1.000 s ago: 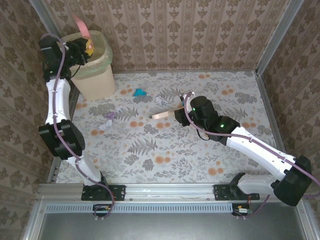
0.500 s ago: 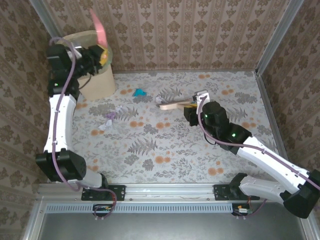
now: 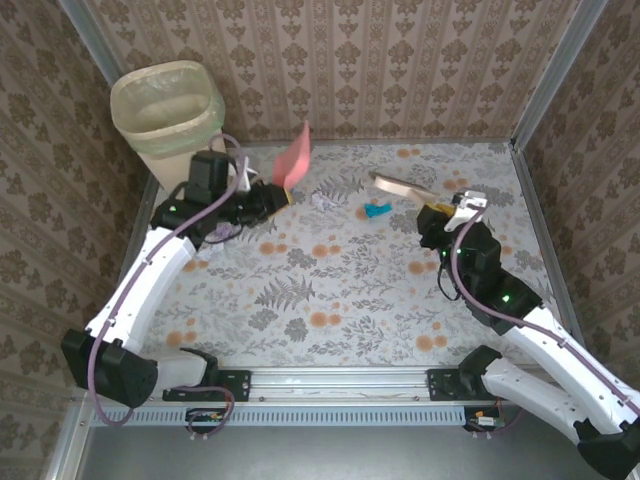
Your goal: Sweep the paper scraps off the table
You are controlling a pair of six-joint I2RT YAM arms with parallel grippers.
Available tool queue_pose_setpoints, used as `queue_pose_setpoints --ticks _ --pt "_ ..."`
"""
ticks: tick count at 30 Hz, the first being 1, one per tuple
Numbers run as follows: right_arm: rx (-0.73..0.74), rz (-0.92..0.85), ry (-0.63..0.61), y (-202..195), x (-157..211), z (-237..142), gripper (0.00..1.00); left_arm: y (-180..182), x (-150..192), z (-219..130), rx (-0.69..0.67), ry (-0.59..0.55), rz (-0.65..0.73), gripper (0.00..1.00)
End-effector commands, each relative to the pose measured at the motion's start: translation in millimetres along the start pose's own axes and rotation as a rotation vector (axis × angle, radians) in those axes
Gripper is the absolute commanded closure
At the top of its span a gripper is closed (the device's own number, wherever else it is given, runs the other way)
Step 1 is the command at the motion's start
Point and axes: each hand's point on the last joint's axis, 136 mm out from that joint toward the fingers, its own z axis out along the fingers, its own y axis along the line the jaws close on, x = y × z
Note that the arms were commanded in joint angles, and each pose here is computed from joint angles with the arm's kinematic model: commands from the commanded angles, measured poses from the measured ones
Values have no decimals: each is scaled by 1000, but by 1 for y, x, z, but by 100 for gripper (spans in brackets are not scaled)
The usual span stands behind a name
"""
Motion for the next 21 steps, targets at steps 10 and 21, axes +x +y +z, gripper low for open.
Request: queue_pose_setpoints --ticks 10,21 --pt "139 99 -56 -42 -11 -6 100 74 124 41 -356 341 391 100" --pt "129 54 31 -34 4 14 100 105 158 101 -588 535 622 100"
